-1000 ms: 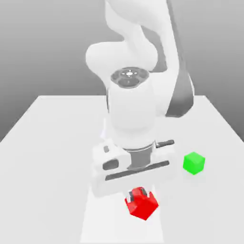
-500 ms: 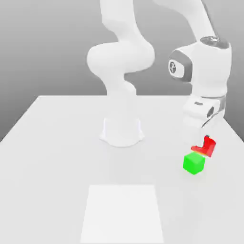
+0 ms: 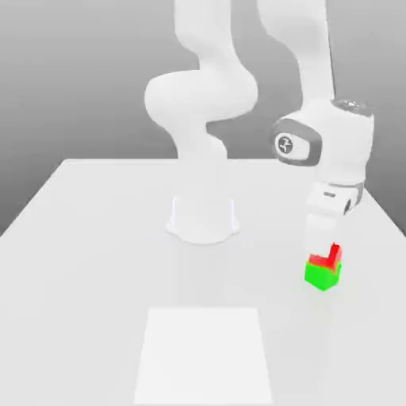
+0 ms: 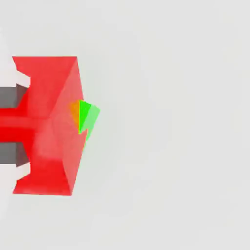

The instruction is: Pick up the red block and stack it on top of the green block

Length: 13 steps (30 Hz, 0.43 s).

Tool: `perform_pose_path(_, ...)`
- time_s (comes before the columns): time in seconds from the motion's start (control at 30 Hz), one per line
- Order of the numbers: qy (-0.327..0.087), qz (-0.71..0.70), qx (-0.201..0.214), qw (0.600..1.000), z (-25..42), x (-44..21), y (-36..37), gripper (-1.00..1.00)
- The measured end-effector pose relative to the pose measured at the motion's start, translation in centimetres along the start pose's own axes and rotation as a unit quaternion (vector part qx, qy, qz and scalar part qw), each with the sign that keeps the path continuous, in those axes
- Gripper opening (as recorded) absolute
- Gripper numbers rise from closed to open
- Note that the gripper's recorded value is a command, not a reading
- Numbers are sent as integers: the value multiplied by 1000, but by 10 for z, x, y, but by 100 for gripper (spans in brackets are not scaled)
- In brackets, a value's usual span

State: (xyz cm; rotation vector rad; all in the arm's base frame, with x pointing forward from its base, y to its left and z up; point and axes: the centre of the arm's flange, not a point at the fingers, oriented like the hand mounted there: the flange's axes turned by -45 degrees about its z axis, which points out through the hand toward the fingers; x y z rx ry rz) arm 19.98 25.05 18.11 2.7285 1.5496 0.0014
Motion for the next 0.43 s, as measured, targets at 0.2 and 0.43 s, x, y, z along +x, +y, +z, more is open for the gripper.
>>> perform_pose_path(0.2,-1,9,-3,1000,-12,1,7,100)
perform_pose_path(0.43,-1,8,-1,1000,-58,0,6,100)
